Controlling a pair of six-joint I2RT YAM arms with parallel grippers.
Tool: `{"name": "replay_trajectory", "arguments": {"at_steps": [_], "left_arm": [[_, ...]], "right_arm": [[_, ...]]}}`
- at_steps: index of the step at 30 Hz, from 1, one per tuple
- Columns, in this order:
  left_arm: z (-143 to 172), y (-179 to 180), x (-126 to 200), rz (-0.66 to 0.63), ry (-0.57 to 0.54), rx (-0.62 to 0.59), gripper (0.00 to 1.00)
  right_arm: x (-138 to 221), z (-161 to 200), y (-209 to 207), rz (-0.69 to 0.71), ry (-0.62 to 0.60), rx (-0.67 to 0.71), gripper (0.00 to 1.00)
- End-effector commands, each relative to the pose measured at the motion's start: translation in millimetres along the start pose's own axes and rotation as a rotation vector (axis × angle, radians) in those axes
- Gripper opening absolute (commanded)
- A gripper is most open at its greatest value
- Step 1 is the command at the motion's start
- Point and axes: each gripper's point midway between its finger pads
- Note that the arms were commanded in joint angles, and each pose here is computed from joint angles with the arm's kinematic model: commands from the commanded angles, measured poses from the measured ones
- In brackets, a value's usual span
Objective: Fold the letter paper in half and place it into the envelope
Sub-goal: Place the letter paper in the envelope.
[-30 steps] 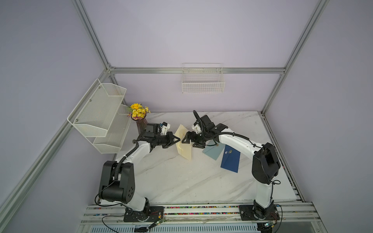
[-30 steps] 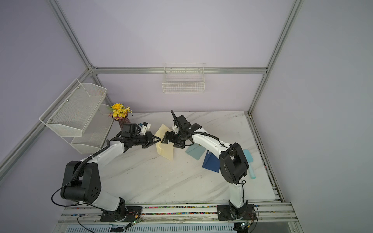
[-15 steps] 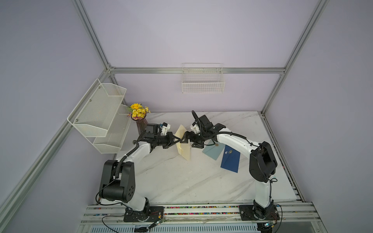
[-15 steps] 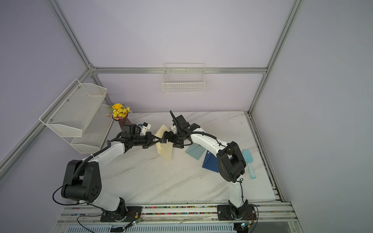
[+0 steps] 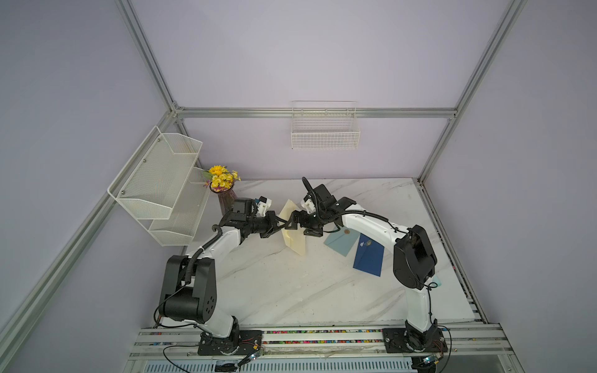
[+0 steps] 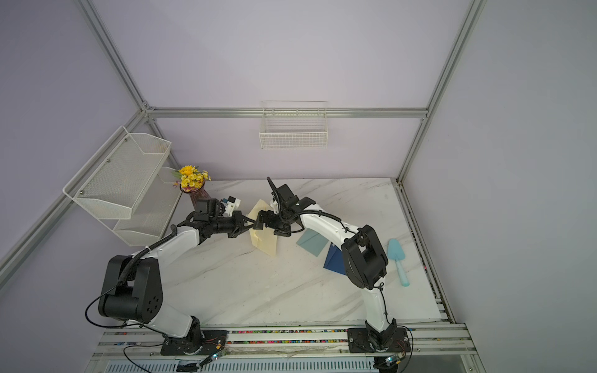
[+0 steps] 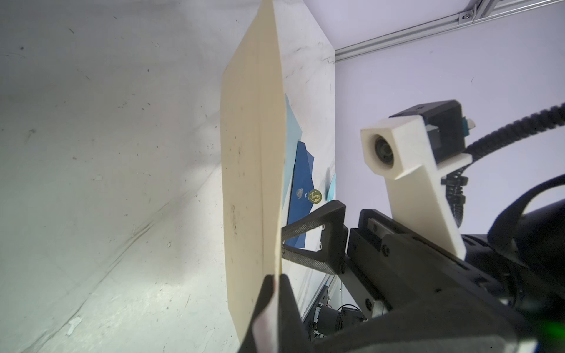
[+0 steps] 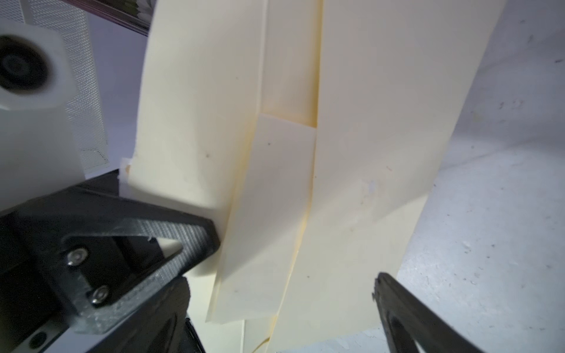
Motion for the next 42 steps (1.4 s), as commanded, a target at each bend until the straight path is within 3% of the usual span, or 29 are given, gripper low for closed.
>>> {"name": "replay_trajectory", "arguments": {"at_steps": [1, 14, 19, 25, 31, 42], "left_arm": [[-4, -27, 4, 0.083, 0.003, -0.055, 0.00], [-8, -34, 7, 0.121, -0.003, -0.034, 0.00], [-5, -30, 6, 0.123, 0.002, -0.022, 0.00], [-3, -19, 4, 0.103, -0.001, -0.017, 0.00], [-2, -2, -2, 0.082, 0.006, -0.005, 0.00], [1, 10, -8, 0.075, 0.025, 0.019, 0.00]], "right_arm": [[-17, 17, -25, 0.082, 0.049, -0.004, 0.97], [-27, 28, -70, 0.240, 0.074, -0.028, 0.97], [-26, 18, -61, 0.200, 0.058, -0.016, 0.97], [1, 2, -27, 0.108, 0.000, 0.019, 0.97], [18, 10, -44, 0.129, -0.006, -0.028, 0.97], [-4, 8, -65, 0.165, 0.022, -0.058, 0.97]]}}
Point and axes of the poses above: each gripper's point midway between its finger pads, its own x axis back along the fingers, its own y axis along the line the jaws close on, z = x × y, and after that the axes turned 14 degrees about x, right-handed
